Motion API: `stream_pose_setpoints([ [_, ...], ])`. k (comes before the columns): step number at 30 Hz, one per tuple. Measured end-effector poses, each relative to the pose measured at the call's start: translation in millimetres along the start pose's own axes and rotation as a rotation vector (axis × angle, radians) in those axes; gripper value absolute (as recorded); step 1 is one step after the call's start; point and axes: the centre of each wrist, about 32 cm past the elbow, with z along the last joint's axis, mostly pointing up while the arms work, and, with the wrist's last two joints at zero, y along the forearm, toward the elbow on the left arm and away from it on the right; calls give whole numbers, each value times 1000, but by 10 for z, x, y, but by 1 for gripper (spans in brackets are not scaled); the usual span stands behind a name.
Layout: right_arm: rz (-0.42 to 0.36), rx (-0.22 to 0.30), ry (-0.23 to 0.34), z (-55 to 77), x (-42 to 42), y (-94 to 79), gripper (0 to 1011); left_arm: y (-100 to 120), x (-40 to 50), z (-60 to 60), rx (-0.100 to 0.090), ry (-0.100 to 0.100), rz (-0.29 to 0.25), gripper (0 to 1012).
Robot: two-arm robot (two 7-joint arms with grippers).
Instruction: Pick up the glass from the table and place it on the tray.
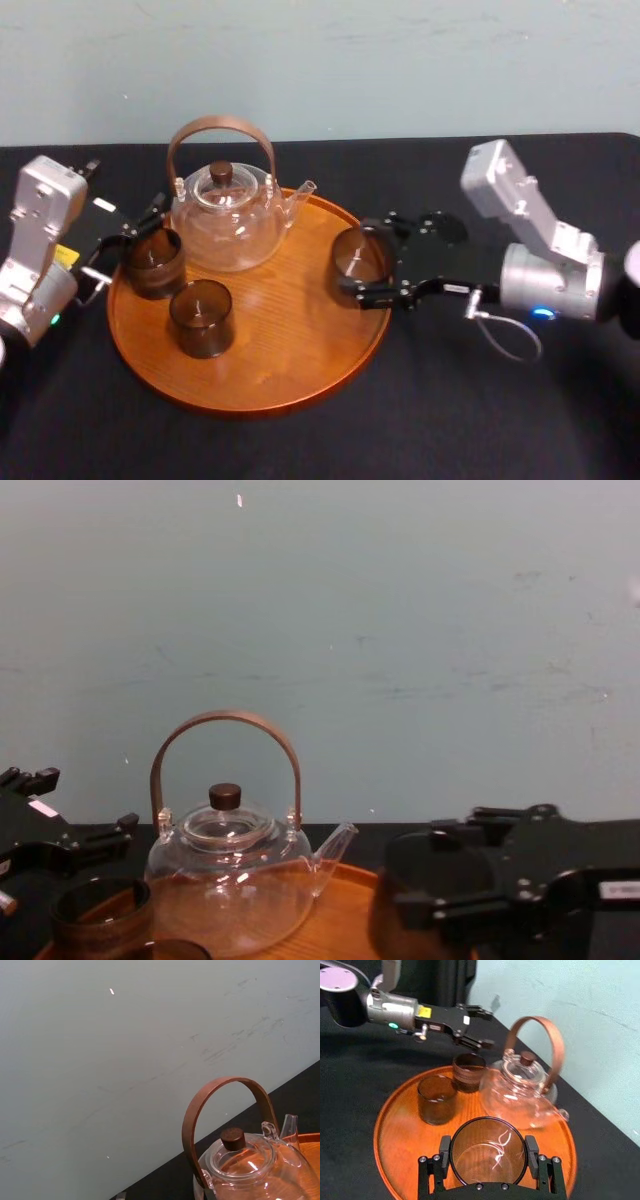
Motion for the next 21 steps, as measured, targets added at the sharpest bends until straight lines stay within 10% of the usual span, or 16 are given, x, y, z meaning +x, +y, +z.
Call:
stream_pose_setpoints([
  [21,107,-10,22,-147,-157,496,905,0,0,0,0,0,0,1001],
])
